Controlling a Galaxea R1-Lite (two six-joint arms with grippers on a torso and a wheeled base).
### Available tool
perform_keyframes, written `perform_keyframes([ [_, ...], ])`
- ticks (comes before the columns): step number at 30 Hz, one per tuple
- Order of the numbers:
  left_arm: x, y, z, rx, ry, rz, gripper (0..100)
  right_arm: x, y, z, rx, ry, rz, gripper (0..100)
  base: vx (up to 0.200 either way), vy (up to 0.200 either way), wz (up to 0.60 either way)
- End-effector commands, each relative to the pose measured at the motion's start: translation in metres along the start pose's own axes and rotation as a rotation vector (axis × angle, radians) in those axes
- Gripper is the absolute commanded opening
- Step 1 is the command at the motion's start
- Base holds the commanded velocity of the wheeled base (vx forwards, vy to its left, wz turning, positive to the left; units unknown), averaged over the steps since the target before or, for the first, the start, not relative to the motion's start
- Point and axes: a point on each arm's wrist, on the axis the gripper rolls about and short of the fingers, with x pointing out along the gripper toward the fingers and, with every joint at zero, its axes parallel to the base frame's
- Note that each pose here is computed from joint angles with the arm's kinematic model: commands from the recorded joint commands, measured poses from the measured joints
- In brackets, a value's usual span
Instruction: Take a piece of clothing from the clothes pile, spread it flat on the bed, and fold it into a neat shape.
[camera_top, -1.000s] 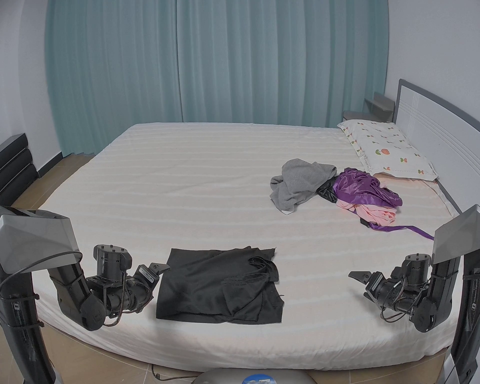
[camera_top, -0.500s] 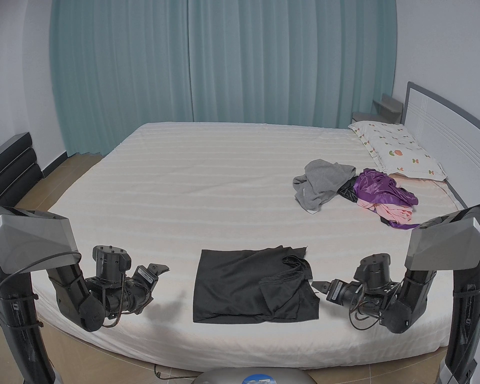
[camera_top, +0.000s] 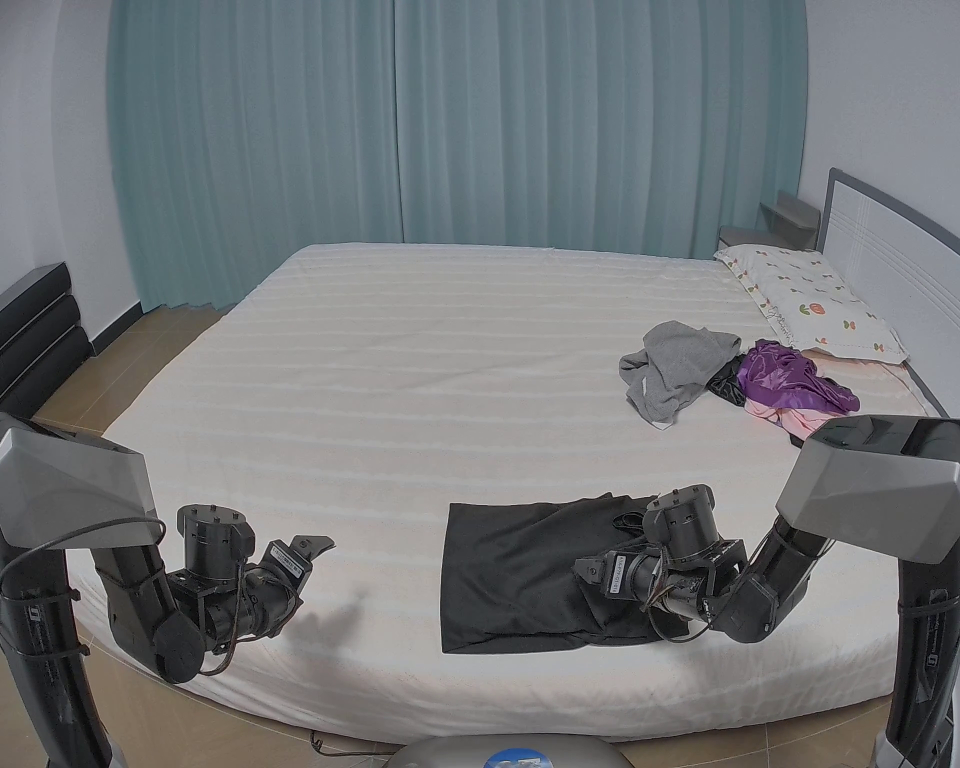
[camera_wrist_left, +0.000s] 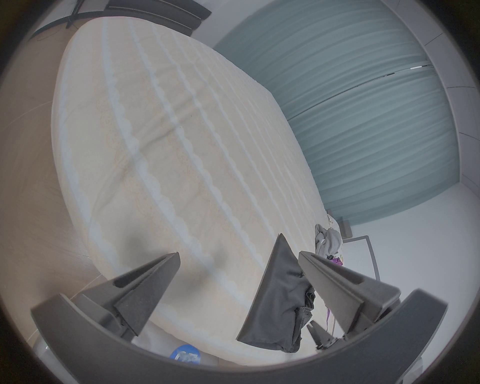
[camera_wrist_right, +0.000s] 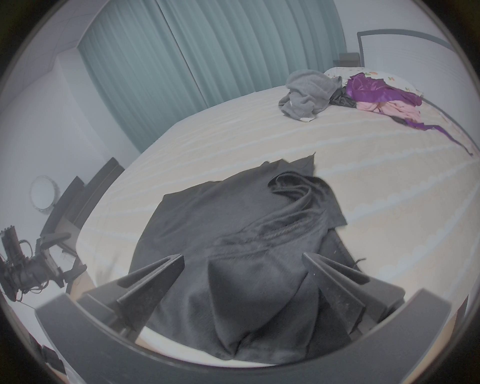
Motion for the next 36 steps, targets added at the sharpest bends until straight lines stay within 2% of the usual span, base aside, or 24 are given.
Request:
perform_keyframes([
  [1,0.001,0.005,-0.003,0.001,0.011,0.016,100,-0.002,0.002,0.004,-0.002,-0.013,-0.013,100,0.0,0.0,0.0],
  [10,0.003,0.004,-0.002,0.012,0.008,0.01,100,0.0,0.002,0.001,-0.007,-0.008,-0.033,100,0.0,0.0,0.0],
  [14,0.003,0.003,-0.002,0.014,0.006,0.006,100,-0.004,0.005,0.009,-0.019,-0.04,-0.035,100,0.0,0.0,0.0],
  [22,0.003,0.003,-0.002,0.014,0.006,0.006,100,0.008,0.011,0.014,-0.067,0.007,-0.06,100,0.0,0.0,0.0],
  [30,0.003,0.003,-0.002,0.014,0.007,0.008,100,0.036,0.016,0.006,-0.15,0.056,-0.078,100,0.0,0.0,0.0],
  [36,0.003,0.003,-0.002,0.014,0.006,0.006,100,0.038,0.008,-0.004,-0.233,0.114,-0.139,100,0.0,0.0,0.0],
])
